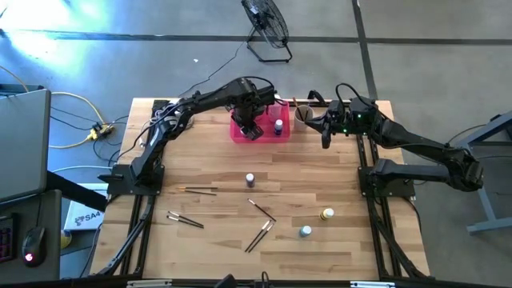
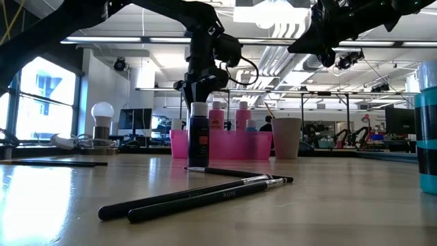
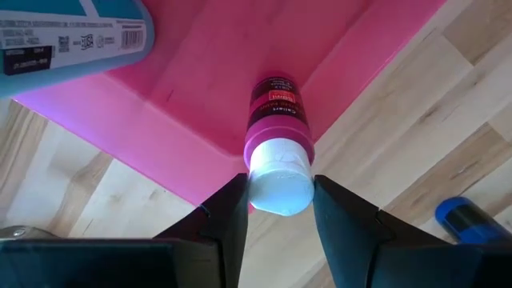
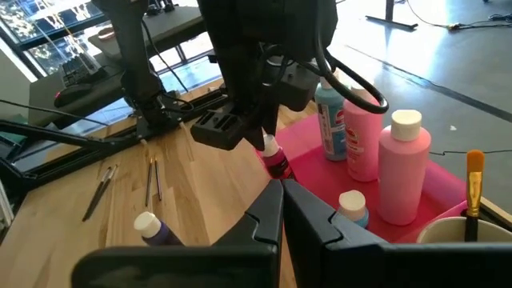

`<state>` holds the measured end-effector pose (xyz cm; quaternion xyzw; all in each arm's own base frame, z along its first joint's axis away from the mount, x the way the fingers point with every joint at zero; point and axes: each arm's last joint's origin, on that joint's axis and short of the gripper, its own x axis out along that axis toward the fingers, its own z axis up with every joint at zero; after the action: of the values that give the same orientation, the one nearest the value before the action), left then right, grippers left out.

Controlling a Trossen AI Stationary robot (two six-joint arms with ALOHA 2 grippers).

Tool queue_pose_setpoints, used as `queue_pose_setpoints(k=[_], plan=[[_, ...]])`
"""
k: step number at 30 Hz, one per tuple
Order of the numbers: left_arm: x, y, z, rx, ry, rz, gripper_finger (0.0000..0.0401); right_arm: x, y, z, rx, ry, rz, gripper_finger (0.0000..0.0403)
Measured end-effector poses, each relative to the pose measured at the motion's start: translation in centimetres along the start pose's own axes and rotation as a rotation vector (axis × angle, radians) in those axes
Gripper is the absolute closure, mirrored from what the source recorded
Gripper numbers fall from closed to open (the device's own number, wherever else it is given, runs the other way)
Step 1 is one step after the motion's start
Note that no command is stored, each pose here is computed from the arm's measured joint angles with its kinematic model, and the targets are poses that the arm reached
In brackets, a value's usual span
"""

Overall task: Pick & Place Paint Supplies
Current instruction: Put the small pink paint bottle into the pink bin

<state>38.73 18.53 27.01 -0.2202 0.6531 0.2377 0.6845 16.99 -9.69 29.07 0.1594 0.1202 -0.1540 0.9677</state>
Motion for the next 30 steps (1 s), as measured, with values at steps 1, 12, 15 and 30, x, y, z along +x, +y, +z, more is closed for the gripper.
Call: queue_pose_setpoints(k=[1,12,15,30], plan=[[0.0,0.0,0.0,0.000,-0.002,0.008,0.0269,0.0,0.0,0.0,0.000,0.000,0.000,0.0398],[0.1,0.1,0.0,0.005,-0.003,0.039,0.0269,0.0,0.1,0.0,0.002,0.004,0.022,0.0398],[1.1,0.1,0.0,0.009,0.040,0.038,0.0269,0.0,0.1,0.0,0.003,0.005,0.022,0.0398],[3.4,0.1,-0.4,0.011,0.118,0.039,0.0269,0.0,0.2,0.0,0.004,0.014,0.068,0.0398]])
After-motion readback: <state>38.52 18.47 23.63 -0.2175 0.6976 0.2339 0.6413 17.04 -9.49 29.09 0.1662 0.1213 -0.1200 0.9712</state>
